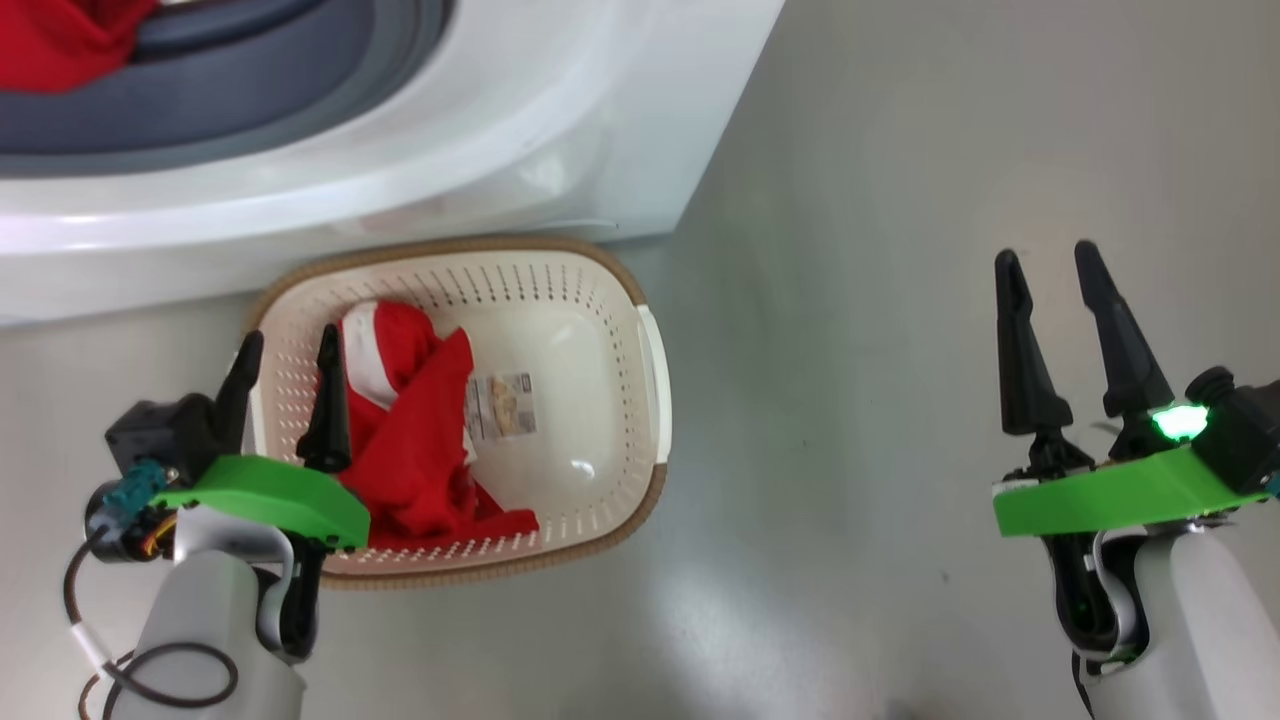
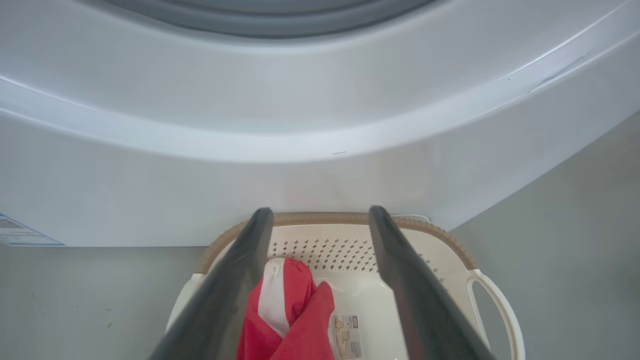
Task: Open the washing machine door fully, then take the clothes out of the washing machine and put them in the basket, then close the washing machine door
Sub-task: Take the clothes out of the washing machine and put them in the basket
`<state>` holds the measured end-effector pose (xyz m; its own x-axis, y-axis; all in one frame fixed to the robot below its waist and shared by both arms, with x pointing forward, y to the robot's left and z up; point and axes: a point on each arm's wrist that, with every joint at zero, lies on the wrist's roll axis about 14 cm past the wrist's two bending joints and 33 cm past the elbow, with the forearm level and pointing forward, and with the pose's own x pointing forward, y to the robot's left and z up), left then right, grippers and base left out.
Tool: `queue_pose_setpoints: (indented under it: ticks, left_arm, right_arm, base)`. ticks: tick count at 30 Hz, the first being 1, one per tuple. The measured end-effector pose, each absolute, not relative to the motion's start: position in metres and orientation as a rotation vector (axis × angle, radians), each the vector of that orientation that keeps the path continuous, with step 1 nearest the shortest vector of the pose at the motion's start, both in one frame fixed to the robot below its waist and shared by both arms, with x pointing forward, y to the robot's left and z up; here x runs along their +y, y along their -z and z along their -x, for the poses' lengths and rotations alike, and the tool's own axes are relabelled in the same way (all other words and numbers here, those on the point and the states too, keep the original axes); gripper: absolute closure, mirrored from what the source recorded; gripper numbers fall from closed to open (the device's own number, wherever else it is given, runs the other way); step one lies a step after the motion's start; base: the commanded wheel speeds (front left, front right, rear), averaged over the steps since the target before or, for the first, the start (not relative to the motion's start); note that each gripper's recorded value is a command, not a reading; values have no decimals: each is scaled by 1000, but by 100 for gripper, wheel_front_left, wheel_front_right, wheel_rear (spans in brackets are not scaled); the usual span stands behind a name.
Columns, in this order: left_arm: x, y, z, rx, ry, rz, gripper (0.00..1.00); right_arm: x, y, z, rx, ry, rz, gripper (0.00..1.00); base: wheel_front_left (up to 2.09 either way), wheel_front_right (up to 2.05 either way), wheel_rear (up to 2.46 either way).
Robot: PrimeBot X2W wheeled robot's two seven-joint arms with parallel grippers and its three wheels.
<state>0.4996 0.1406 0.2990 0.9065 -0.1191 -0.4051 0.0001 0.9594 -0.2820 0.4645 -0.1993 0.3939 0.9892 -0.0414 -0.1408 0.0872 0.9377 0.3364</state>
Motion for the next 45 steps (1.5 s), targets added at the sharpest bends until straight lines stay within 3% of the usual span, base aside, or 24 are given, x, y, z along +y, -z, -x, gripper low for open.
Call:
queue_pose_setpoints:
  ticks: [10,24,35,45]
  left_arm:
    - [158,-372,-498,242,43,257,0]
    - [189,-444,-451,65,-15,228,0]
    - [206,-464,-398,25,-51,188,0]
    - [217,-463,-374,30,-86,203,0]
  right_arm:
    - [-194,-417,-444,108,45,-330,0]
    - [-190,-440,-407,85,31,-325,0]
    - [-197,-445,-369,88,56,-326,0]
    - [-198,-446,-358,87,65,-328,0]
  base:
    - [0,0,0]
    - [0,0,0]
    - [0,0,0]
    - [0,0,0]
